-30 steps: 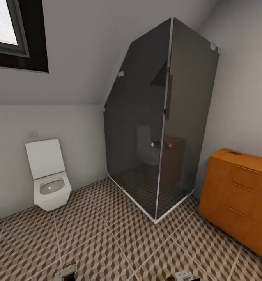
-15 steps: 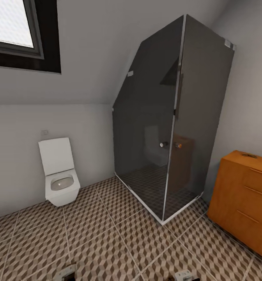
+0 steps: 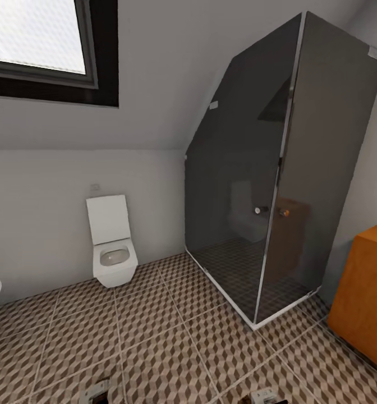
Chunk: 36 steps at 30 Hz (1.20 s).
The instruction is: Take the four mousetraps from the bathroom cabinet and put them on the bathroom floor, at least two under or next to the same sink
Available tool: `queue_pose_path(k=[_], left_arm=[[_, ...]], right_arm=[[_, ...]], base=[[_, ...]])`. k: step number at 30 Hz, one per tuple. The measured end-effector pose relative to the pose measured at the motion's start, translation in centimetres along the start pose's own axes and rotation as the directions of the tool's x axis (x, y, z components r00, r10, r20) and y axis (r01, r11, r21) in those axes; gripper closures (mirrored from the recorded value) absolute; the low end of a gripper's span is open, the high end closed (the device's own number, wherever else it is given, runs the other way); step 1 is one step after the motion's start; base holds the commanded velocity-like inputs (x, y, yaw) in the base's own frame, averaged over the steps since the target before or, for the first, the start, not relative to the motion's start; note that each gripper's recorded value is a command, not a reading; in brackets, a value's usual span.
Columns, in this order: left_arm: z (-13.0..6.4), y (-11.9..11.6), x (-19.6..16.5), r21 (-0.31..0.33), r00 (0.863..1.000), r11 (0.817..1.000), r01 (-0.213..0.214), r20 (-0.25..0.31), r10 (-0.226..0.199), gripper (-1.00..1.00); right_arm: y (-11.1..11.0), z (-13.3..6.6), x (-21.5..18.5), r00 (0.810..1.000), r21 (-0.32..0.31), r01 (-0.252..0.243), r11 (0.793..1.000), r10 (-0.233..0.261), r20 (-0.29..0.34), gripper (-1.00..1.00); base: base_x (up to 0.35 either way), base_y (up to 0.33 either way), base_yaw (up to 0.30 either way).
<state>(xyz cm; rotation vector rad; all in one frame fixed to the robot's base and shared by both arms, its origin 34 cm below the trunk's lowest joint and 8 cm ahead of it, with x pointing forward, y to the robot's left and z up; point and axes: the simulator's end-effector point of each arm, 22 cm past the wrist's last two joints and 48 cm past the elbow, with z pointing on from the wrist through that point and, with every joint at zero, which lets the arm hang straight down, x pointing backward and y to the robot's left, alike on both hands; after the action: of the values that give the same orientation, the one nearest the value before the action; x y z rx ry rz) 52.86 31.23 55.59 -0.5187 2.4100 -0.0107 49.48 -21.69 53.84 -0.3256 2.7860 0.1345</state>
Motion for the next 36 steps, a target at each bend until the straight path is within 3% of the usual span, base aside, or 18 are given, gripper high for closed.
queue_pose_path(k=[36], left_arm=[[0.26, 0.27, 0.78, -0.007, 1.000, 1.000, -0.002, -0.017, 0.002, 1.00]], right_arm=[[0.07, 0.45, 0.70, 1.000, -0.003, -0.002, 1.000, 0.002, -0.017, 1.00]], base=[[0.000, 0.000, 0.255]])
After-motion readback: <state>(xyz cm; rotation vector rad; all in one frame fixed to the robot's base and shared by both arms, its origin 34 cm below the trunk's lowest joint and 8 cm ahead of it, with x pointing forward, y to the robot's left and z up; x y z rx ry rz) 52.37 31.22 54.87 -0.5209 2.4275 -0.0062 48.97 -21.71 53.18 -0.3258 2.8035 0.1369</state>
